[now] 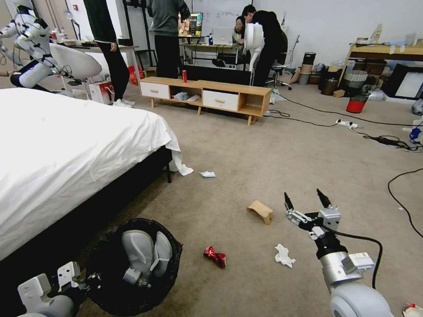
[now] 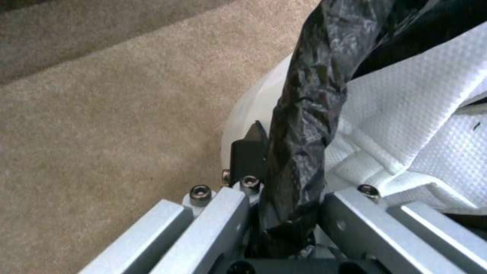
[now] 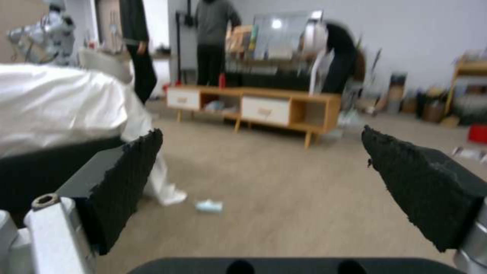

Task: Pick up the trash bin and place the garbage on the floor into it.

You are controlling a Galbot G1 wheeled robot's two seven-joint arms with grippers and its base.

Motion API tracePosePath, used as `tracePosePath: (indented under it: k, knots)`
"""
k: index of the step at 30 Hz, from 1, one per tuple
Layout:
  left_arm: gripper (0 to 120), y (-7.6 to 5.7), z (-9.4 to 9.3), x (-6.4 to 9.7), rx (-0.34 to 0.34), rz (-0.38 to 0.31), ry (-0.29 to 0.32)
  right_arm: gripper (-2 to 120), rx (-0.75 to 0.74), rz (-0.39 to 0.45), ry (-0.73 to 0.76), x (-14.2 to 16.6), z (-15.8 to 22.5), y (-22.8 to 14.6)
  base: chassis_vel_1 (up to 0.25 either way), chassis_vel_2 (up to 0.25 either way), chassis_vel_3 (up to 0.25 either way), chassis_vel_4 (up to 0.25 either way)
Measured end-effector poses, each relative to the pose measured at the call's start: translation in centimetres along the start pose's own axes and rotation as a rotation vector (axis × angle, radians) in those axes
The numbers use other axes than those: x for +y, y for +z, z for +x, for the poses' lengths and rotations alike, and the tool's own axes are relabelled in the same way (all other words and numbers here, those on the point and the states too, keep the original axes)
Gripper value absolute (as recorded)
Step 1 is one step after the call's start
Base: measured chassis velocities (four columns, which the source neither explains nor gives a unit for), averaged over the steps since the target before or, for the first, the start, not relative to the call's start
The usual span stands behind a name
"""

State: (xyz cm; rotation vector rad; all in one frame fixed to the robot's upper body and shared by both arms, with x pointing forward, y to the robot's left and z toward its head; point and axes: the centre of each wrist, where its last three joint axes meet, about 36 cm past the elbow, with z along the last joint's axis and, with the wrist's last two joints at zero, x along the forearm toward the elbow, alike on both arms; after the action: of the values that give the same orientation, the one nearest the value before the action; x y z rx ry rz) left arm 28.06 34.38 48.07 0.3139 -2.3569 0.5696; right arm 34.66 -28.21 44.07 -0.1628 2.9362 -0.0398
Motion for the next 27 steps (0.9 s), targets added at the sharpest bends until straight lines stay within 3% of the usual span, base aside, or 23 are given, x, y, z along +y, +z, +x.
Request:
tracePosePath:
  k: [7, 16, 22, 27]
  knots:
    - [0, -0.2, -0.8, 0.3, -0.002, -0.005, -0.013, 100, 0.193, -0.047, -0.053, 1.0, -2.3, 0.7, 0.000, 0.000, 0.000, 0.000]
    - [0, -0.1, -1.9, 1.3, 0.006, 0.002, -0.048, 100, 0.351, -0.026, -0.082, 2.0, -3.2, 3.3, 0.000, 0.000, 0.000, 0.000]
    - [0, -0.1, -1.9, 1.7, -0.001, 0.013, -0.060, 100, 0.494, -0.003, -0.106, 5.3, -5.6, 6.0, 0.000, 0.000, 0.000, 0.000]
    - [0, 0.4, -1.8, 2.0, 0.004, 0.022, -0.068, 100, 0.706, -0.001, -0.167, 8.7, -6.7, 9.0, 0.000, 0.000, 0.000, 0.000]
